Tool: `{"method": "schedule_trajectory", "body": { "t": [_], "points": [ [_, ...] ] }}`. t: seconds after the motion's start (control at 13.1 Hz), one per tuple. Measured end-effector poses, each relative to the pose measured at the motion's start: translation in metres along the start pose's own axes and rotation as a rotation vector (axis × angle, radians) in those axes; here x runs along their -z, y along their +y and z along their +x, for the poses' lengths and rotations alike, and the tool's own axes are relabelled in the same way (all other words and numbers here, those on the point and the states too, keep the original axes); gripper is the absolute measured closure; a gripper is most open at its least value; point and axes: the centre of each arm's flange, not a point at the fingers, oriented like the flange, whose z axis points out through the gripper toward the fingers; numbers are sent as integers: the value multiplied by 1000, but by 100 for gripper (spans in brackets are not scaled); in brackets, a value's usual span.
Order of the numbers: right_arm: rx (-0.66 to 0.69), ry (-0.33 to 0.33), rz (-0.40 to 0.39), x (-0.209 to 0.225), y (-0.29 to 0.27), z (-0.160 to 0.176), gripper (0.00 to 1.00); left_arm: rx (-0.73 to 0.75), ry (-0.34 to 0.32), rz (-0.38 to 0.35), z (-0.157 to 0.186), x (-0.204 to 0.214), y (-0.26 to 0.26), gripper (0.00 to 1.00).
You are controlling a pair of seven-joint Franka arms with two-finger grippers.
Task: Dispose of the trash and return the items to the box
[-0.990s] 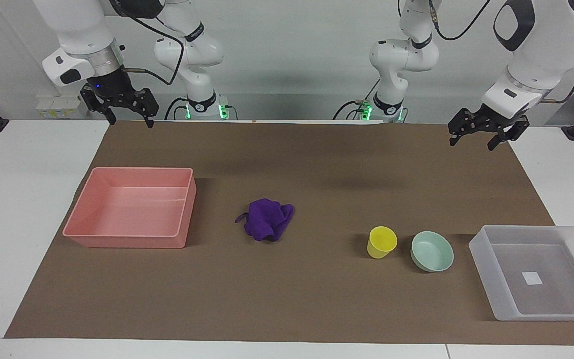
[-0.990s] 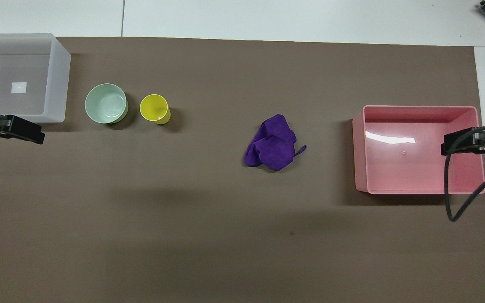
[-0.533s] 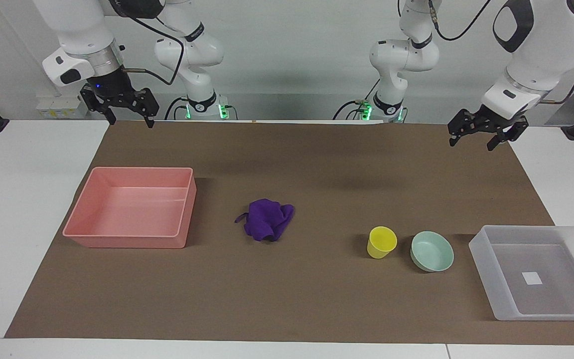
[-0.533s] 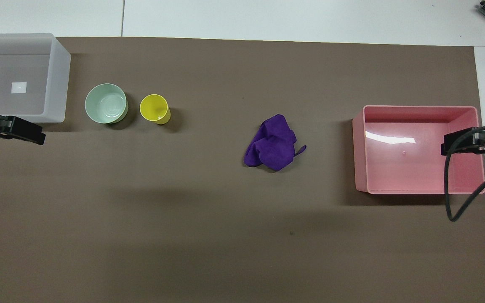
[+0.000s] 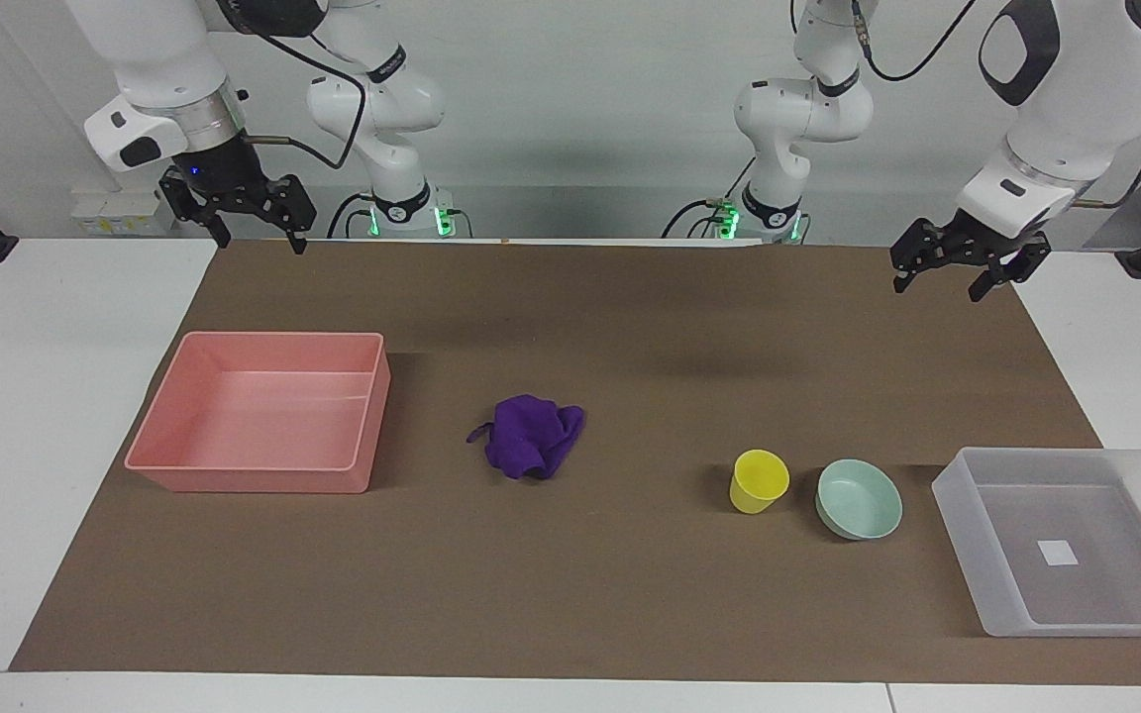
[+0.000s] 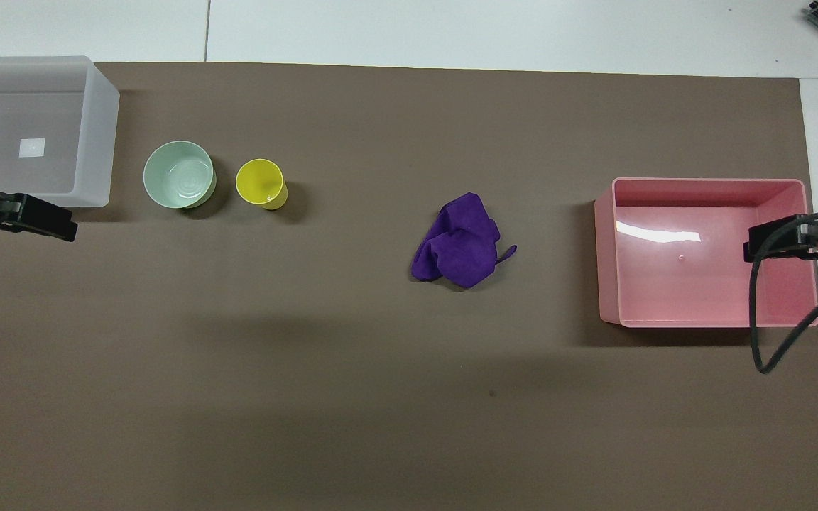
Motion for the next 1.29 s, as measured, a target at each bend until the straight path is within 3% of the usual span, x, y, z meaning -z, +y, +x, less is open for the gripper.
{"method": "schedule_trajectory", "body": {
  "t": [0.23,0.61,0.91,1.07,1.29],
  "points": [
    [0,0,0,0,0,0,0,0,3,0,0,0,0,0],
    [6,0,0,0,-3,0,0,0,92,12,13,-12,-1,0],
    [35,44,8,4,-21,3,0,3,162,23,29,-47,-3,0],
    [36,72,49,1,-38,6,0,5,186,30,44,-73,-5,0],
    [13,112,117,-38,-81,20,0,8,208,41,70,-115,-9,0]
  ]
}}
